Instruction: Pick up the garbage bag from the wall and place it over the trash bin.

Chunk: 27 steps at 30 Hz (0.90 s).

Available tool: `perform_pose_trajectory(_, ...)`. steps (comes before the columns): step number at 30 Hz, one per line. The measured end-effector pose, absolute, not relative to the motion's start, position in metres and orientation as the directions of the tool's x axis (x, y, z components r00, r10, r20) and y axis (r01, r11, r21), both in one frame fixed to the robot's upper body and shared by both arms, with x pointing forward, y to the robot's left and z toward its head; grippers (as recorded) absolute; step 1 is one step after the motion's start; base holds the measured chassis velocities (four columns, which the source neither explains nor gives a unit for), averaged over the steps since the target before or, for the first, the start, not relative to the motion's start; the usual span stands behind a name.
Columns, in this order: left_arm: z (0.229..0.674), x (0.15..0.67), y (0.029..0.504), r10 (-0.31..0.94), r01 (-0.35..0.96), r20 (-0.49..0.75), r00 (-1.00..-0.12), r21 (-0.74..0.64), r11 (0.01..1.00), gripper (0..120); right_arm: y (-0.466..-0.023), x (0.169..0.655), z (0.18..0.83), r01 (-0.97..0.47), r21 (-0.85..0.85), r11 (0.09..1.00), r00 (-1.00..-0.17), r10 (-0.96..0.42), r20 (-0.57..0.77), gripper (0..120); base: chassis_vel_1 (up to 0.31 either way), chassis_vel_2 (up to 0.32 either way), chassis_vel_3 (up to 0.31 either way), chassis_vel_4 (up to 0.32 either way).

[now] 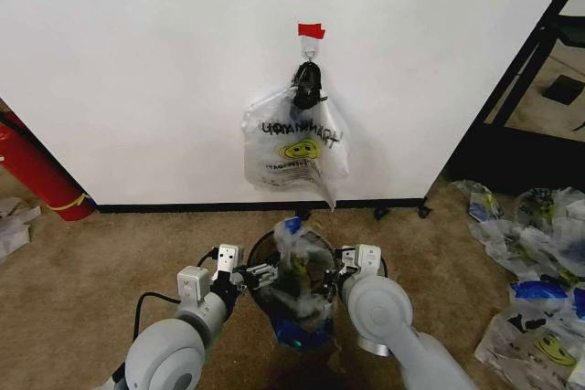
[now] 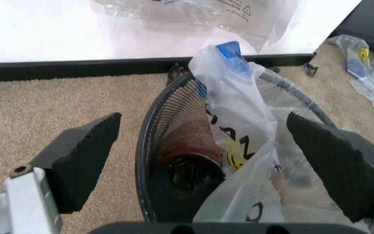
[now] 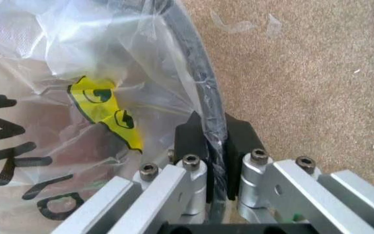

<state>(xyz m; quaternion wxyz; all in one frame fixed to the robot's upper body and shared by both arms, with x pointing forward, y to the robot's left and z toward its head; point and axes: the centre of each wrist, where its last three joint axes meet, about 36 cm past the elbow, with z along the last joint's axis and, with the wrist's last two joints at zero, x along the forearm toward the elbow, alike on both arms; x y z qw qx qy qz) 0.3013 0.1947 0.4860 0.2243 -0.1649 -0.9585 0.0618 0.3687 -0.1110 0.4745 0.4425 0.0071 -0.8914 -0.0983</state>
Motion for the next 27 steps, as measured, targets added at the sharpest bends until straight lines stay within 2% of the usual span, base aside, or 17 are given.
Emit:
perform_pose_trajectory(7, 0.486, 0.302, 0.195, 0.344, 0.291, 0.409, -0.845, -0.189, 0.938, 100, -0.114, 0.368, 0.474, 0.09, 0.224, 0.97, -0.609, -0.125, 0.784, 1, 0.0, 0.0, 0.0, 0.0)
perform_pose_trajectory(10, 0.49, 0.304, 0.197, 0.351, 0.3, 0.405, -0.844, -0.186, 0.936, 100, -0.126, 0.365, 0.478, 0.11, 0.326, 0.939, -0.64, -0.184, 0.746, 1, 0.0, 0.0, 0.0, 0.0)
perform_pose_trajectory(19, 0.503, 0.309, 0.2, 0.372, 0.33, 0.393, -0.841, -0.172, 0.928, 100, -0.147, 0.354, 0.477, 0.133, 0.408, 0.903, -0.687, -0.212, 0.695, 1, 0.0, 0.0, 0.0, 0.0)
perform_pose_trajectory(27, 0.537, 0.319, 0.206, 0.416, 0.384, 0.364, -0.834, -0.159, 0.909, 100, -0.156, 0.342, 0.478, 0.099, 0.483, 0.87, -0.727, -0.269, 0.632, 1, 0.0, 0.0, 0.0, 0.0)
